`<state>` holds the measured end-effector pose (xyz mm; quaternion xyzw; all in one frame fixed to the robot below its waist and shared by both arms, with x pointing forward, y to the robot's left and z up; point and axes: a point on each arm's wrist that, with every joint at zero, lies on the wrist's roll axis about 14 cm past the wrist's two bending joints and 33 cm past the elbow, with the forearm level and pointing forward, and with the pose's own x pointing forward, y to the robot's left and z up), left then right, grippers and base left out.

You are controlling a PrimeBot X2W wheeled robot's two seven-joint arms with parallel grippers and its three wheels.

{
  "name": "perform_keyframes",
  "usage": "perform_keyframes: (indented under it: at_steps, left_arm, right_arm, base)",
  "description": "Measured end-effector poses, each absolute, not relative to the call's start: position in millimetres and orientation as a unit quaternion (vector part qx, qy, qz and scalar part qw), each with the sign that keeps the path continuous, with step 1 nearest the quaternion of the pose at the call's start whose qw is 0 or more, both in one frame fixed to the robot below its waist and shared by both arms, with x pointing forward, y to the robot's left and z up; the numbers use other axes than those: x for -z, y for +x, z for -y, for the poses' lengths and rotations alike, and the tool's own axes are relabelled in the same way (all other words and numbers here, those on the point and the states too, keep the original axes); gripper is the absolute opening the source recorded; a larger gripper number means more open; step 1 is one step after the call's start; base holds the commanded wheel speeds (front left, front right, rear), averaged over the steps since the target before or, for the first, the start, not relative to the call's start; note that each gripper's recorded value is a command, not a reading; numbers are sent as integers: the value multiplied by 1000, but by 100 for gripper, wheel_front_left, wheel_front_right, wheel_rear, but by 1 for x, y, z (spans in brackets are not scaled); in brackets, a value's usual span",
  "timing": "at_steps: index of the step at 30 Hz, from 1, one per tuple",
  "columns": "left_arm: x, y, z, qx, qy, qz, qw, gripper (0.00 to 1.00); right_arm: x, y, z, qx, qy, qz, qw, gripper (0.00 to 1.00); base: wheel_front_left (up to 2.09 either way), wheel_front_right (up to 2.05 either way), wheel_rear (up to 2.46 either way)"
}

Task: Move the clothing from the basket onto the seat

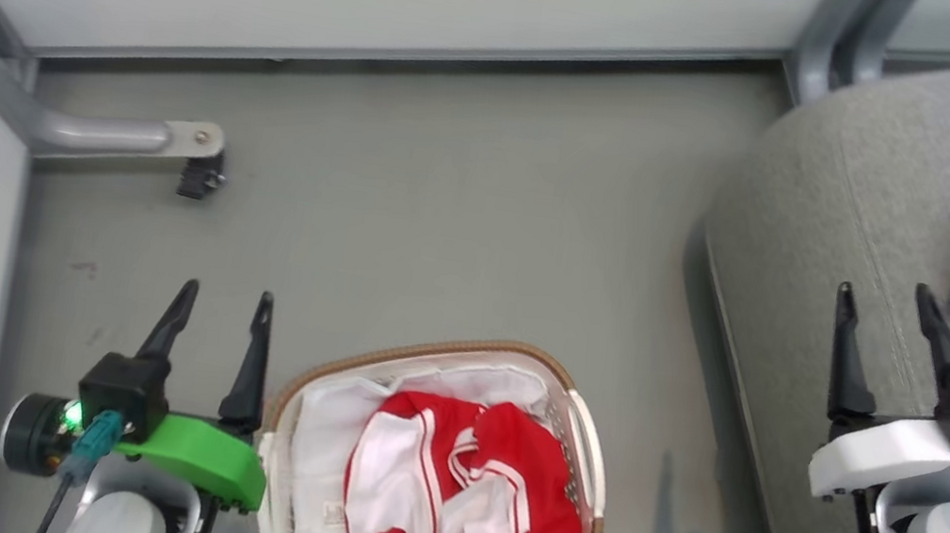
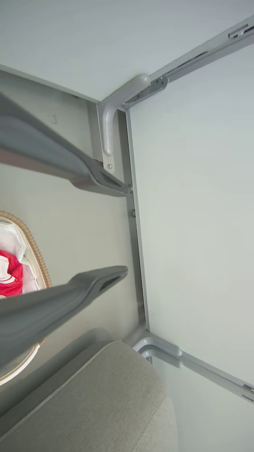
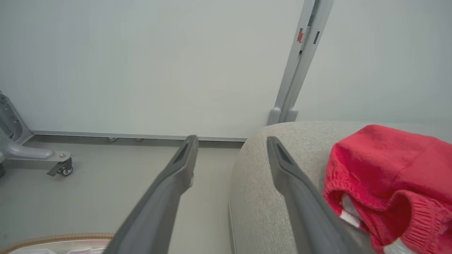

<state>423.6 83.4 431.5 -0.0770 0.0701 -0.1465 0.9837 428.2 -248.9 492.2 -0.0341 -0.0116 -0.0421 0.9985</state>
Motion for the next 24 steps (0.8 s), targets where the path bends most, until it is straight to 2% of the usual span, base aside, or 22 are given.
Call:
perform_keyframes:
  at_steps: [9, 24]
  left_arm:
    - [-442, 396, -142, 65, -69, -59, 994, 100]
    - [-446, 357, -165, 28, -76, -55, 995, 100]
  right_arm:
    - [-507, 429, 190, -38, -22, 35, 998, 100]
    - [-501, 398, 171, -53, 3, 25, 998, 100]
  base:
    - [0, 0, 0]
    - [0, 0, 0]
